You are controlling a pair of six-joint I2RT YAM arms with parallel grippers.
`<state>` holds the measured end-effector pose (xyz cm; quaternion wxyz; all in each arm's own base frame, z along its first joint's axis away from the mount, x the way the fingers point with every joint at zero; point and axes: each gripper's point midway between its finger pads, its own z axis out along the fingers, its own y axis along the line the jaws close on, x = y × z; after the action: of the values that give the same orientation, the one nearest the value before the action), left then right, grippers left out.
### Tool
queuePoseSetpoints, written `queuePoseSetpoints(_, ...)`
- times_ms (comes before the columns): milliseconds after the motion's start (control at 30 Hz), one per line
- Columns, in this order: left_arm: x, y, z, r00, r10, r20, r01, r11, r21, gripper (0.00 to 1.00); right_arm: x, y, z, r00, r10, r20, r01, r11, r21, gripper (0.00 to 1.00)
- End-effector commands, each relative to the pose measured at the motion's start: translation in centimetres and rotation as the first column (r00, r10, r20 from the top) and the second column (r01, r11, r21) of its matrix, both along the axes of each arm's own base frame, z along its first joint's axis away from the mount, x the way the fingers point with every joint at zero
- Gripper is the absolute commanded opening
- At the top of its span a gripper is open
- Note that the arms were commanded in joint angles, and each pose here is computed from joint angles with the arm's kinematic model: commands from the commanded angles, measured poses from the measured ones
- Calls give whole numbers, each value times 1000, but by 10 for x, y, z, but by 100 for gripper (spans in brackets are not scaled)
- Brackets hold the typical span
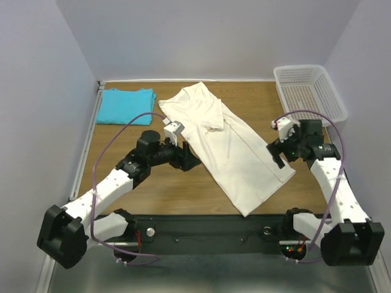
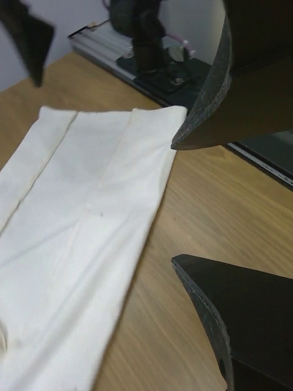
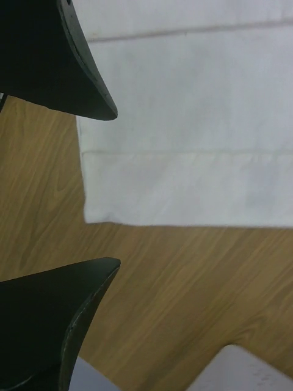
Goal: Fold and stack the t-shirts
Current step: Fold the tshirt
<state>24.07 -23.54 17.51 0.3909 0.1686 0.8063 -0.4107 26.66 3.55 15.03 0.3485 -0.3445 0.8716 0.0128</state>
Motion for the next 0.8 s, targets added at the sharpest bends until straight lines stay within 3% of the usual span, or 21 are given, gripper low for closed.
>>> queuePoseSetpoints(0, -23, -41, 37, 952, -147, 269, 145, 989, 27, 80, 10, -40, -13, 988, -151, -14, 152, 984, 93, 100)
queuePoseSetpoints(133, -55, -78, 39, 897, -249, 364, 239, 968, 73, 81, 9, -79, -28, 958, -272, -93, 283, 948, 142, 99)
queuePoseSetpoints(300, -94, -133, 22, 848, -360, 387, 310, 932, 189, 81, 13, -88, -32, 938, -311, -155, 339, 916, 215, 97)
queuePoseSetpoints(533, -136, -180, -42, 764, -523, 377, 371, 835, 406, 80, -8, -89, -43, 954, -191, -232, 230, 960, 157, 96)
queuePoseSetpoints(767, -155, -202, -71, 710, -590, 384, 372, 778, 506, 77, -16, -92, -52, 935, -198, -293, 258, 949, 182, 94)
